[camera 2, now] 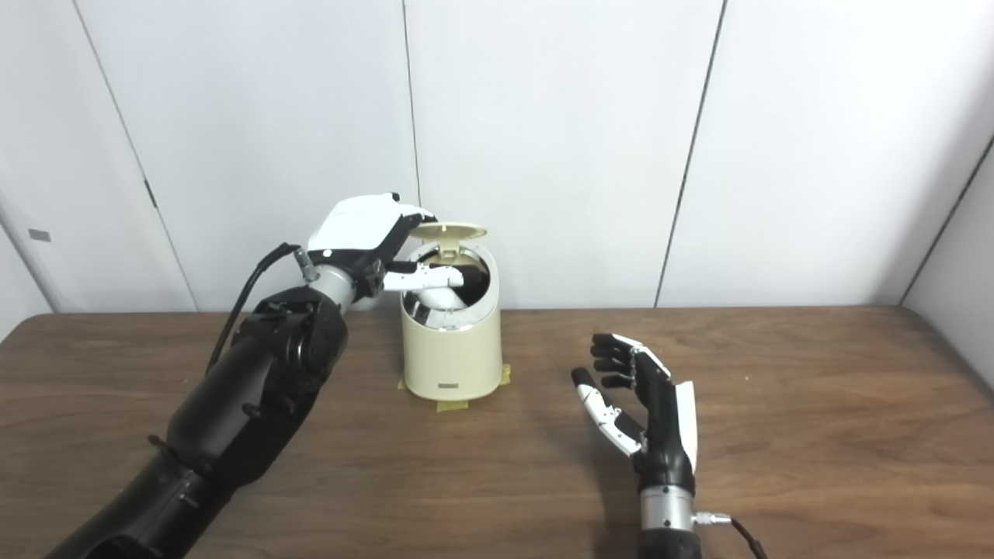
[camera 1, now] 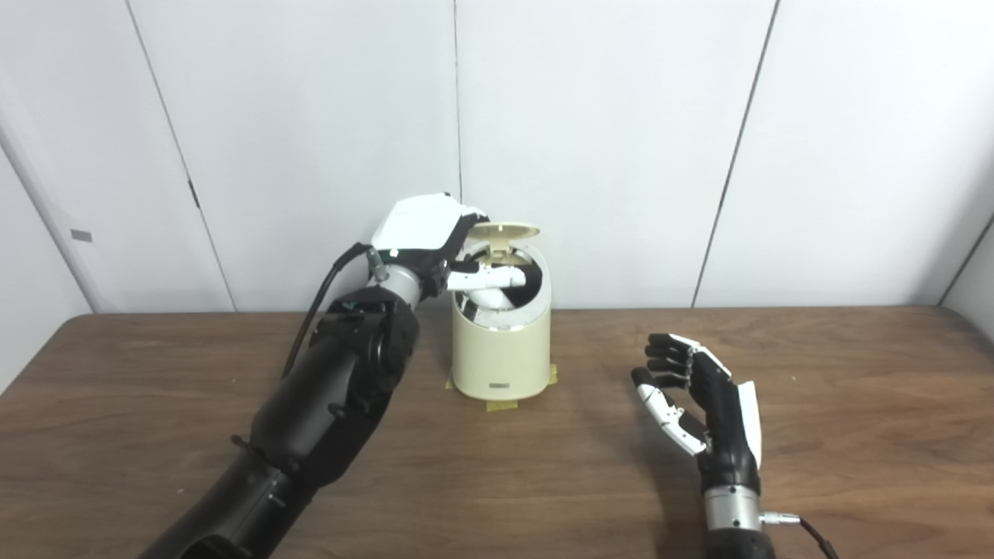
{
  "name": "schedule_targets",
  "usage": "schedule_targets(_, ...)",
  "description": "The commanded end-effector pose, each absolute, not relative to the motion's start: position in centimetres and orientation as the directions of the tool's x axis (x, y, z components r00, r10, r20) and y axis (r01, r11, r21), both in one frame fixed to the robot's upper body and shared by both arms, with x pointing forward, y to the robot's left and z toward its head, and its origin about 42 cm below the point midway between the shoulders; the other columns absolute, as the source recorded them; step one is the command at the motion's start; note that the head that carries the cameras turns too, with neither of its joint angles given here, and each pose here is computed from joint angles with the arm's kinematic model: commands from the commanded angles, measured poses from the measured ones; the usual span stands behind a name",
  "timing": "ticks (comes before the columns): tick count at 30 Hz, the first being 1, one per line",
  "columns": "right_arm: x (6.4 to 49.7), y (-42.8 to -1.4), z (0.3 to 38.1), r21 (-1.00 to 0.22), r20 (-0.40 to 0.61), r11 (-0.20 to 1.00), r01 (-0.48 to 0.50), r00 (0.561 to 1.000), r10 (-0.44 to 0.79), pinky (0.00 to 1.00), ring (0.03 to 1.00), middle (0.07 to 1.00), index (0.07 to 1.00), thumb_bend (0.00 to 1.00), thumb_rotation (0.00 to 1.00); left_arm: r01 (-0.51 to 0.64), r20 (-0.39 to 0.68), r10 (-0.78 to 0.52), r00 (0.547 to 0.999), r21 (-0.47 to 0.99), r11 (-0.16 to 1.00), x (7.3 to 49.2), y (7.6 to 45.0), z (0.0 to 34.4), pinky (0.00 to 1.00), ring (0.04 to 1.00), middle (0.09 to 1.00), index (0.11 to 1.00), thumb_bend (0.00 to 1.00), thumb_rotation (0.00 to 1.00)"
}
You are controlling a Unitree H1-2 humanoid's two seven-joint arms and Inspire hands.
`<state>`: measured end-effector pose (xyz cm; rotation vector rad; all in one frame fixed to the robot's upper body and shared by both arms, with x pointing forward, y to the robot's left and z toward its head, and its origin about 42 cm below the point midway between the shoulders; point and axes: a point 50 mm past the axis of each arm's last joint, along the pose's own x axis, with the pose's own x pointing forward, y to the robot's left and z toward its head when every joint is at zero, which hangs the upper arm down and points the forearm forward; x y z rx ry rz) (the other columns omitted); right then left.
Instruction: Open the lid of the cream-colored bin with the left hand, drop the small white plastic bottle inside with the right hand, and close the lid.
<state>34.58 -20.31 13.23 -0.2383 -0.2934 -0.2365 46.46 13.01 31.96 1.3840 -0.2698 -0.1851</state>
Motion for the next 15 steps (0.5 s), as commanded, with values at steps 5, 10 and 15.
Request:
schedule_targets(5,35.37,-19.6,14.77,-0.176,0.372,0.948,0.264,0.91,-0.185,0.57,0.649,0.667,0.668,0.24,0.34,-0.157,0.198,-0.318,0.927,0.976,0.151,45.76,13.08,34.48,1.0,0.996,0.884,0.853,0.95,1.0)
schedule_targets(10,35.43,-19.42,14.86,-0.176,0.36,0.948,0.265,0.914,-0.189,0.58,0.656,0.671,0.67,0.24,0.36,-0.189,0.211,-0.335,0.918,0.977,0.097,45.53,13.18,34.15,1.0,0.998,0.877,0.849,0.95,1.0)
schedule_targets(15,35.47,-19.28,14.85,-0.174,0.367,0.949,0.265,0.911,-0.187,0.58,0.656,0.671,0.669,0.25,0.35,-0.236,0.231,-0.36,0.904,0.971,0.031,45.27,12.92,34.11,1.0,1.0,0.88,0.855,0.94,1.0)
